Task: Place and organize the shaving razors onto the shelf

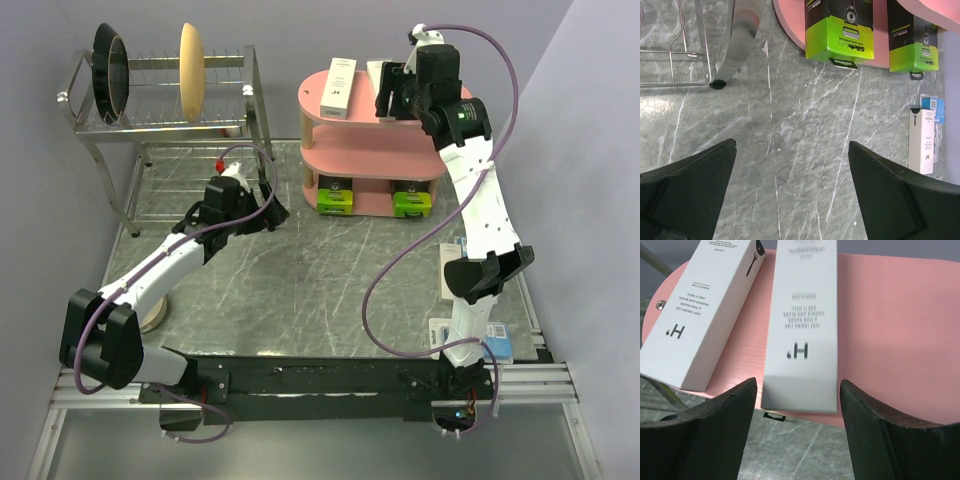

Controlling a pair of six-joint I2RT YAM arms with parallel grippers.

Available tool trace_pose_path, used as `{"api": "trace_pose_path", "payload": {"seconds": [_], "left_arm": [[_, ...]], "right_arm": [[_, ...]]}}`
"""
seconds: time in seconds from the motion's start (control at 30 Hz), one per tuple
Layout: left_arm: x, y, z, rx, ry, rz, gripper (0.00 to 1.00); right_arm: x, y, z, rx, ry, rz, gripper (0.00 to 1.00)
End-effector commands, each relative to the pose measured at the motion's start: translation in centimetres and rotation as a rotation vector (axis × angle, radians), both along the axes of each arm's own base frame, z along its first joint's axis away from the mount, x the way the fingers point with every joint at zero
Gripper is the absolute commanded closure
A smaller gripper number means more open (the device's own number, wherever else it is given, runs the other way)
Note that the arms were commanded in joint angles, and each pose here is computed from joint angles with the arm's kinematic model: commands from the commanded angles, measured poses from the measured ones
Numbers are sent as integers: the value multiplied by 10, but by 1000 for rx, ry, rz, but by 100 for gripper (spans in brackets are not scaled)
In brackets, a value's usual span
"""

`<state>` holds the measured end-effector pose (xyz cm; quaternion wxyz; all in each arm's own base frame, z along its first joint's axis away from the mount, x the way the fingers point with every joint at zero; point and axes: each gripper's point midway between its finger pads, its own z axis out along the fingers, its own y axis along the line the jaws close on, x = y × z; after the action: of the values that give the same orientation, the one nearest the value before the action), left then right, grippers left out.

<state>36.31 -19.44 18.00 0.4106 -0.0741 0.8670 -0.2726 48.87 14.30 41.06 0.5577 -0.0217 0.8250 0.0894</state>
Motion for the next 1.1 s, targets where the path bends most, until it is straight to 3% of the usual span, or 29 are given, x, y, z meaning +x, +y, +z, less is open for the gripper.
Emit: {"api": "trace_pose_path", "payload": {"seconds": [0.0,0.13,0.3,0.37,0.47,0.5,0.57,0.6,0.67,0.8,1.07], "left_arm": [[5,-10,10,-42,-35,-21,0],[4,-12,9,-42,-33,-27,1],[3,-12,11,-48,-35,-20,0],[2,-13,13,-43,-42,-22,1],[-4,-22,13,-12,-60,-66,1],[-6,-25,11,1,-60,-78,0],[-17,-37,2,27,-50,-124,1],[-21,-42,-1,23,-50,-141,1],[-34,-55,-11,16,-23,-186,1],[-55,-77,-19,-3,-8,-263,1],[-57,-85,-29,23,7,-285,1]], "right_arm": [[-6,-8,24,18,-66,-25,25],[-9,-11,28,18,-69,-40,25],[-40,-31,62,12,-140,-85,24],[-64,-56,81,-10,-185,-134,23],[-96,-113,63,-39,-132,-232,22],[-99,-128,23,-69,-33,-258,22],[-129,-178,5,-98,10,-351,22],[-138,-190,-40,-125,119,-358,22],[-166,-210,-63,-203,158,-353,21],[-205,-210,-164,-296,370,-234,19],[-249,-202,-273,-295,688,-150,13]]}}
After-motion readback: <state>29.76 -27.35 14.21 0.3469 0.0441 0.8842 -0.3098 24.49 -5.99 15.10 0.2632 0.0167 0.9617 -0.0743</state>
